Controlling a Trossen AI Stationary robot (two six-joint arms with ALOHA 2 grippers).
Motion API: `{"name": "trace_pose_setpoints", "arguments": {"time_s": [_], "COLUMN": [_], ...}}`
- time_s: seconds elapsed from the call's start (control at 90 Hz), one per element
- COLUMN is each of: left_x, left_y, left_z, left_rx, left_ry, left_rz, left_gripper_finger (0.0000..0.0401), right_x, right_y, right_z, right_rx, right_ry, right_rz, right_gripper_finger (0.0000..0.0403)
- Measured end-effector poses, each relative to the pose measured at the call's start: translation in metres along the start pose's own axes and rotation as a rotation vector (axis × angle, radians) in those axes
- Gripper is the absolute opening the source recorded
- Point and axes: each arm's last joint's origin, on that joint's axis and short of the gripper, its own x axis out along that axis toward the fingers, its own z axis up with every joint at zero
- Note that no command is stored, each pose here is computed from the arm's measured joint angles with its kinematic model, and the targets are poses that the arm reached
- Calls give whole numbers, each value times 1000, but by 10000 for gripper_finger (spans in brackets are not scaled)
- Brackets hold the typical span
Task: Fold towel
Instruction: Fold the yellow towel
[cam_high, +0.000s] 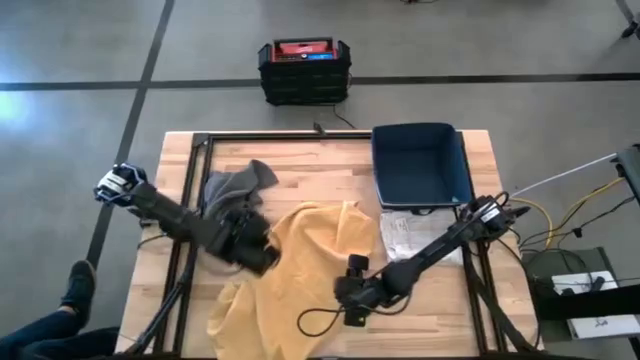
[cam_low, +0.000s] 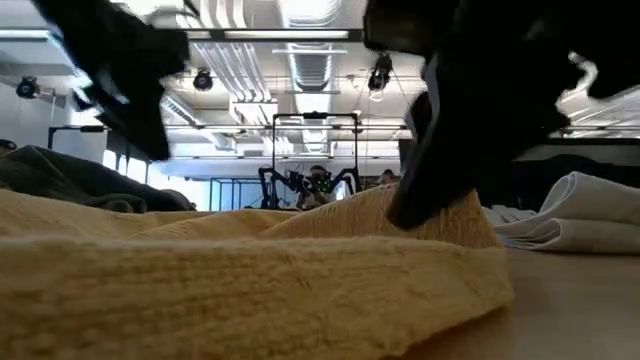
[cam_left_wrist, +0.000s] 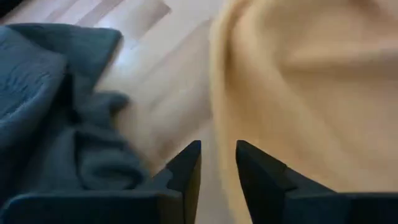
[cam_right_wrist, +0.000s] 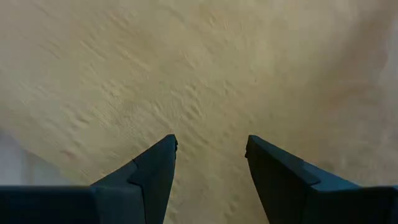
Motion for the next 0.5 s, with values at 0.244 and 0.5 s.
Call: {"name": "trace_pose_setpoints", "arguments": {"time_s": [0.244,0.5], "left_x": [66,94], "left_y": [22,43], "left_z": [23,16], "left_rx": [-34,-89], "left_ry": [19,29], "left_rz": [-247,-271], "left_gripper_finger": [219,191], "right_x": [5,6], "right_y": [-3,-3], "right_z": [-8,-11], "right_rx": [15,24], "right_ry": [-8,-14], "right_rz": [2,-3], "right_gripper_finger": [183,183]}}
